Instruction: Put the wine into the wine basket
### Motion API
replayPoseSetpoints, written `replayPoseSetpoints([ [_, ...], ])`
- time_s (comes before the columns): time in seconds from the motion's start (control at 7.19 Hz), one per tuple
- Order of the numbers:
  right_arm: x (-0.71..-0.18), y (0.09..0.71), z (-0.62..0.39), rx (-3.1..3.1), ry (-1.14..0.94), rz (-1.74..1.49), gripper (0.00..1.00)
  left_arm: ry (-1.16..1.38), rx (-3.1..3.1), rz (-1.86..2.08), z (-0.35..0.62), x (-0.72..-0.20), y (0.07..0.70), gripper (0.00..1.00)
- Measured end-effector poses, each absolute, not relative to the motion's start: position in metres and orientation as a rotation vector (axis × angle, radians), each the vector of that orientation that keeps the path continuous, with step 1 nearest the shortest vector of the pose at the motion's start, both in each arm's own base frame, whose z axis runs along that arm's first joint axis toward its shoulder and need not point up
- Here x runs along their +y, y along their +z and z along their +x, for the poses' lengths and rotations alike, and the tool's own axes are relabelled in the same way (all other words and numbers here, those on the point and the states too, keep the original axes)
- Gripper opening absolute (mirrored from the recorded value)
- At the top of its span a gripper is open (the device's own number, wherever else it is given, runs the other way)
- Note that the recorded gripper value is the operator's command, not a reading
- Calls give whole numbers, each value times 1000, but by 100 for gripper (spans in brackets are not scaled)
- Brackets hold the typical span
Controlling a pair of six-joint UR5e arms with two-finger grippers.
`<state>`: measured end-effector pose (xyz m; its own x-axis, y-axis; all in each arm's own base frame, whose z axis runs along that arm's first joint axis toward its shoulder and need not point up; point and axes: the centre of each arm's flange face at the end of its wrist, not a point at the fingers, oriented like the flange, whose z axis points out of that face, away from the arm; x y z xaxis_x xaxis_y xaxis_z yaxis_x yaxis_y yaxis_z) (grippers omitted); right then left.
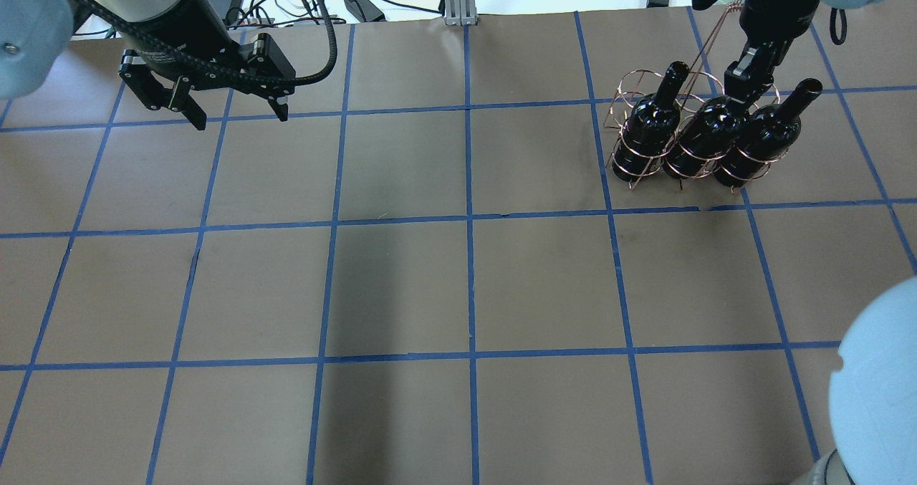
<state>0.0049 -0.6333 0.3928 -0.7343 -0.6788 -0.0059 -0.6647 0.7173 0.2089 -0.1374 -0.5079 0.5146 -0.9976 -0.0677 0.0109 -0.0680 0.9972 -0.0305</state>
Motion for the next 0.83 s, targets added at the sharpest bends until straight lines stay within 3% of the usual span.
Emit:
replayPoseSetpoints([
  [0.28,-633,391,6,-2841,-309,1117,70,48,-3129,106,-137,-508,515,100],
  [0.42,-633,392,6,-2833,-313,1117,87,48,-3130,106,-137,-508,515,100],
  [0.7,-629,401,6,-2814,-308,1112,96,50,-3131,106,-137,-508,515,100],
  [0.83,-627,408,7,-2811,-297,1110,96,50,-3131,106,-137,-507,515,100],
])
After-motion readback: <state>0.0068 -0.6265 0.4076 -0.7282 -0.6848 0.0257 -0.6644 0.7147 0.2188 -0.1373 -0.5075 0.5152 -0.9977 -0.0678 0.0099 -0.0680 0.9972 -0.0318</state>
